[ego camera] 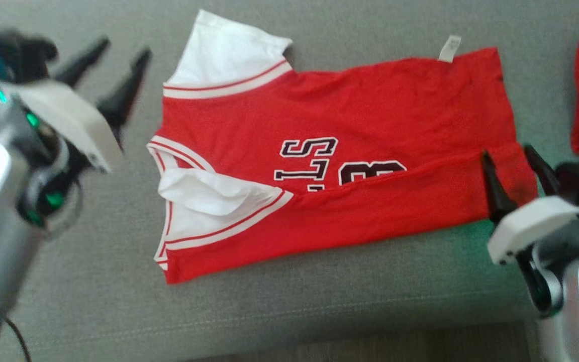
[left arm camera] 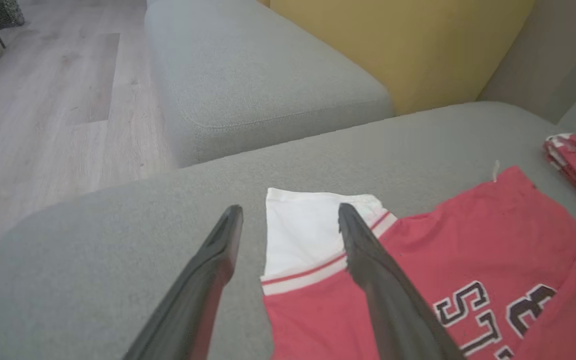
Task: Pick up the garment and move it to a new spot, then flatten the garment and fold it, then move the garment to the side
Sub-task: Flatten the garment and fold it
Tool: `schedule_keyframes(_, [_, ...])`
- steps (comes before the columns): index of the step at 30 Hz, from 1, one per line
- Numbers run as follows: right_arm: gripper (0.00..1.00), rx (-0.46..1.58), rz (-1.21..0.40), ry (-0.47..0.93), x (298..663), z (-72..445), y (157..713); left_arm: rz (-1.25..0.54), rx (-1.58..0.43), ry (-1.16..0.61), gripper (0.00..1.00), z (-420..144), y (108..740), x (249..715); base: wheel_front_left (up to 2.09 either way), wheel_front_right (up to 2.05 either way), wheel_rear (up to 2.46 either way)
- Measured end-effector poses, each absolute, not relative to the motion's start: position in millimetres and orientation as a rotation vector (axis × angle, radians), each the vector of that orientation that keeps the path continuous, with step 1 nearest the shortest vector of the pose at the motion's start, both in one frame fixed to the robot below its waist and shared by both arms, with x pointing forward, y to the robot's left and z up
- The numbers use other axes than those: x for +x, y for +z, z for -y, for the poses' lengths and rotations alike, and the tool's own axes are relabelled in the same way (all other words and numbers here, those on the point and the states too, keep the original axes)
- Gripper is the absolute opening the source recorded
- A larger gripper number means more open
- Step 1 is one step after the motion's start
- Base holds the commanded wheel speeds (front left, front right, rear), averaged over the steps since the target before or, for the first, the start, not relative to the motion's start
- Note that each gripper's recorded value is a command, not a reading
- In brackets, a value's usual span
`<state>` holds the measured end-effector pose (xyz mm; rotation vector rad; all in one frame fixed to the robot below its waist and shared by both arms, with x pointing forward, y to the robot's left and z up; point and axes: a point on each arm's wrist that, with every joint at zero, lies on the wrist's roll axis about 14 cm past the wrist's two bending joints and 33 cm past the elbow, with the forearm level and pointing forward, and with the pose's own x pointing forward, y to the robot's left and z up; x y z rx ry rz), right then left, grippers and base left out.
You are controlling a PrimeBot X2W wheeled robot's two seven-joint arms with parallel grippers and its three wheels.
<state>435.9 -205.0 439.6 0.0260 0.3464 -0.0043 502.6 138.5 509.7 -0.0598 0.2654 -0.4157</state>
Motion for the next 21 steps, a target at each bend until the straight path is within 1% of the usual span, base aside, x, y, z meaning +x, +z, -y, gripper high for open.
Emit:
schedule_keyframes(5, [1.00, 0.020, -0.325, 0.025, 457.7, 195.9, 437.9, -0.361, 0.016, -0.441, 1.00, -141.8, 482.1, 550.7, 0.00, 0.00, 0.00])
schedule_keyframes(10, [1.00, 0.022, -0.369, 0.011, 459.4, 201.9, 416.5, -0.439, 0.050, -0.465, 1.00, -127.6, 450.2, 584.7, 0.00, 0.00, 0.00])
schedule_keyframes(13, [1.00, 0.015, -0.384, -0.007, 459.9, 209.0, 407.3, -0.487, 0.071, -0.475, 1.00, -120.8, 428.7, 597.1, 0.00, 0.00, 0.00])
schedule_keyframes(18, [1.00, 0.018, -0.382, -0.024, 466.8, 216.3, 401.3, -0.603, 0.117, -0.516, 1.00, -108.1, 388.2, 603.0, 0.00, 0.00, 0.00])
schedule_keyframes(21, [1.00, 0.018, -0.389, -0.037, 466.6, 221.5, 396.5, -0.630, 0.136, -0.515, 1.00, -107.9, 373.6, 609.2, 0.00, 0.00, 0.00])
